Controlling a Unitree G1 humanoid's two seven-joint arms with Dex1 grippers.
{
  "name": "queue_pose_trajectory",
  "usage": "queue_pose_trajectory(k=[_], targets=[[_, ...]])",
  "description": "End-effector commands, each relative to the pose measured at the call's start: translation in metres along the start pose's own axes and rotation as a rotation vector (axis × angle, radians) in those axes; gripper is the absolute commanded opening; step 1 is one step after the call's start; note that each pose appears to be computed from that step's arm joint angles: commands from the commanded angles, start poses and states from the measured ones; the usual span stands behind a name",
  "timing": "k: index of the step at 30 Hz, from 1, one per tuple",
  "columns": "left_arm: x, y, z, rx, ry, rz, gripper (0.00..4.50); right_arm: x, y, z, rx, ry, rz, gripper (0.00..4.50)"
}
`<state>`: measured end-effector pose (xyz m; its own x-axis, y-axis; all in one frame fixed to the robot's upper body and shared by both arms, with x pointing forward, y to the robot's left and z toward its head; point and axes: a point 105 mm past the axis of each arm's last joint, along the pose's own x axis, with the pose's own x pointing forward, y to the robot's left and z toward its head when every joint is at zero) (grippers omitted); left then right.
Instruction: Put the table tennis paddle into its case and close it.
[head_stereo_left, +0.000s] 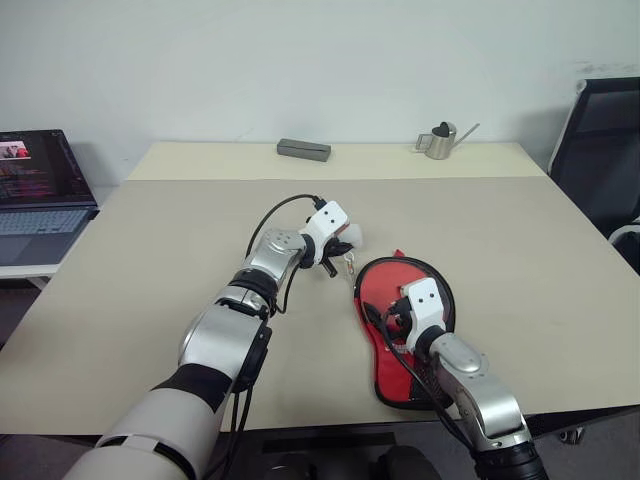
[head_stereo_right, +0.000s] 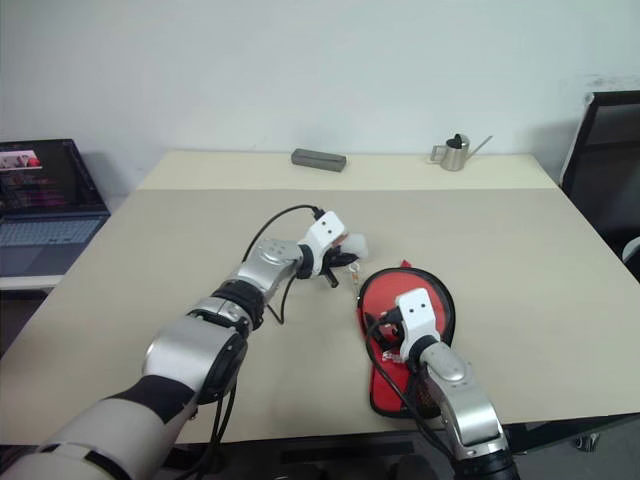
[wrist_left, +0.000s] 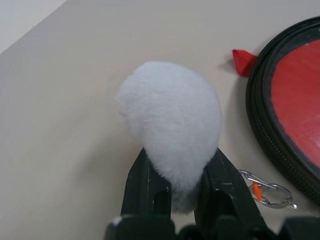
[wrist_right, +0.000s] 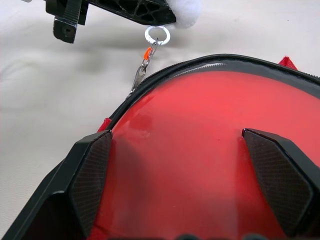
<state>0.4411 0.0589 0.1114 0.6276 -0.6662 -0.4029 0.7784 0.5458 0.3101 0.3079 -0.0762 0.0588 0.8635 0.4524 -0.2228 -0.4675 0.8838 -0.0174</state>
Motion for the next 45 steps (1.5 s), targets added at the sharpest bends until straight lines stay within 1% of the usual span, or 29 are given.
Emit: queue_pose_trajectory(k=[1,7,18,22,30,38,42,45], targets=[[-0.005,0.014,0.022,0.047,-0.050,0.050,0.27,-0.010,0.021,-0.066,0.074,0.250,0.039,4.50],[-0.003,0.017,0.027,0.092,-0.034,0.084,0.27,-0.013,0.025,-0.068,0.083,0.252,0.028,4.50],[0.006,0.019,0.049,0.180,-0.036,0.157,0.27,-0.022,0.019,-0.070,0.104,0.253,-0.032,4.50],[0.013,0.012,0.062,0.222,-0.046,0.166,0.27,-0.027,0.020,-0.071,0.105,0.259,-0.044,4.50],[0.021,0.005,0.072,0.259,-0.046,0.195,0.27,-0.040,0.013,-0.071,0.105,0.269,-0.098,4.50],[0.029,-0.002,0.095,0.308,-0.079,0.247,0.27,-0.053,0.020,-0.072,0.117,0.283,-0.120,4.50],[0.032,-0.006,0.103,0.323,-0.088,0.256,0.27,-0.056,0.022,-0.073,0.121,0.287,-0.125,4.50],[0.036,-0.014,0.105,0.348,-0.085,0.230,0.27,-0.057,0.024,-0.074,0.124,0.292,-0.125,4.50]])
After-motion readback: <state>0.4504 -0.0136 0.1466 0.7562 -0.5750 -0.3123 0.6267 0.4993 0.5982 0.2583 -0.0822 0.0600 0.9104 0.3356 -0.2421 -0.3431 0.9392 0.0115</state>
